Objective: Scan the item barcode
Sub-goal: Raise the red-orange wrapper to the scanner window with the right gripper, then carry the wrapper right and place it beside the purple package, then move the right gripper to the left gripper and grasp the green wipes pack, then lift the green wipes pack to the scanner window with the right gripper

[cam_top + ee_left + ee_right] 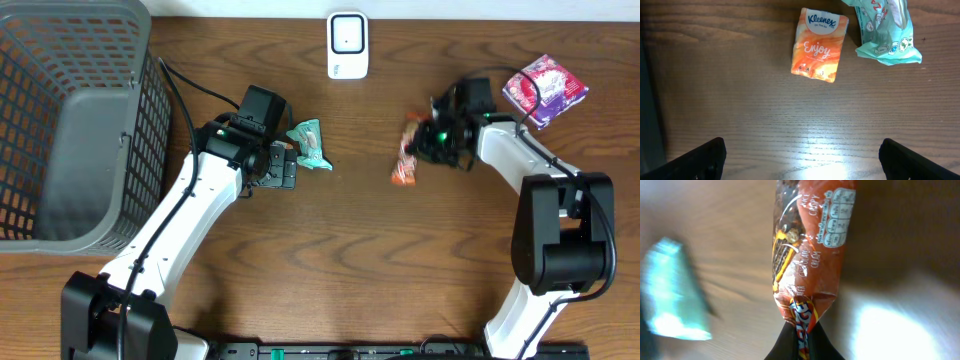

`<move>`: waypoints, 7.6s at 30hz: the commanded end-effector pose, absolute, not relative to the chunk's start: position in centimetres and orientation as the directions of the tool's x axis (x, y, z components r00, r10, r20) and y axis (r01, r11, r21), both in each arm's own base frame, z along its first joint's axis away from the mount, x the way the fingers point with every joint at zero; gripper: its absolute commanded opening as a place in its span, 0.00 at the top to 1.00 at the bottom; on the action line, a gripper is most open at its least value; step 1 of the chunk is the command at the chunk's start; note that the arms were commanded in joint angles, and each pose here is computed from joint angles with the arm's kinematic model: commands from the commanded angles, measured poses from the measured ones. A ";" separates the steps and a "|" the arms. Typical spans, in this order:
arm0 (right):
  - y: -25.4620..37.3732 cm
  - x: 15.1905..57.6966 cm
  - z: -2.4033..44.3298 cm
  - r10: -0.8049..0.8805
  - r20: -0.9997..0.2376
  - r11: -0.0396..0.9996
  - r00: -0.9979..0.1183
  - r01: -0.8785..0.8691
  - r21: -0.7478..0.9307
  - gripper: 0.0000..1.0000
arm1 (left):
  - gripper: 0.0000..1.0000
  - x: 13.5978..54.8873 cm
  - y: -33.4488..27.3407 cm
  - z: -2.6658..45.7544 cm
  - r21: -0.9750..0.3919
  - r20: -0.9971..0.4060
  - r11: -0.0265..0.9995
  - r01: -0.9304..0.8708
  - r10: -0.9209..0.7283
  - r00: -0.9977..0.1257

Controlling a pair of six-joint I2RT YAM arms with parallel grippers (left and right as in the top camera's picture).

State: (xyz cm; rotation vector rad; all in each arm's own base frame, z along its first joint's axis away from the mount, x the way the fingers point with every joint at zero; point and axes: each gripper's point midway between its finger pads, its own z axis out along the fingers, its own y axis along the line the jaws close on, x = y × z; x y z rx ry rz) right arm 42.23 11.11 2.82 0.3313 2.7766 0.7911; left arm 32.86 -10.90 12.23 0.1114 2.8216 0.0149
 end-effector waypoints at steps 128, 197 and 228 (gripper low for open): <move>23.7 46.5 10.0 0.083 -0.353 0.776 -0.932 -0.162 0.610 0.04 | 0.02 32.9 -11.0 12.4 0.021 -0.315 0.998 0.067 0.071 -0.947; 14.1 43.2 6.9 -0.243 -0.347 0.958 -0.906 -0.168 -0.233 0.39 | 0.02 32.9 -10.9 12.4 0.021 -0.315 0.998 0.067 0.070 -0.947; 12.6 42.3 1.3 -0.194 -0.331 0.981 -0.924 -0.191 -0.043 0.75 | 0.02 32.9 -11.0 12.4 0.021 -0.315 0.998 0.067 0.071 -0.947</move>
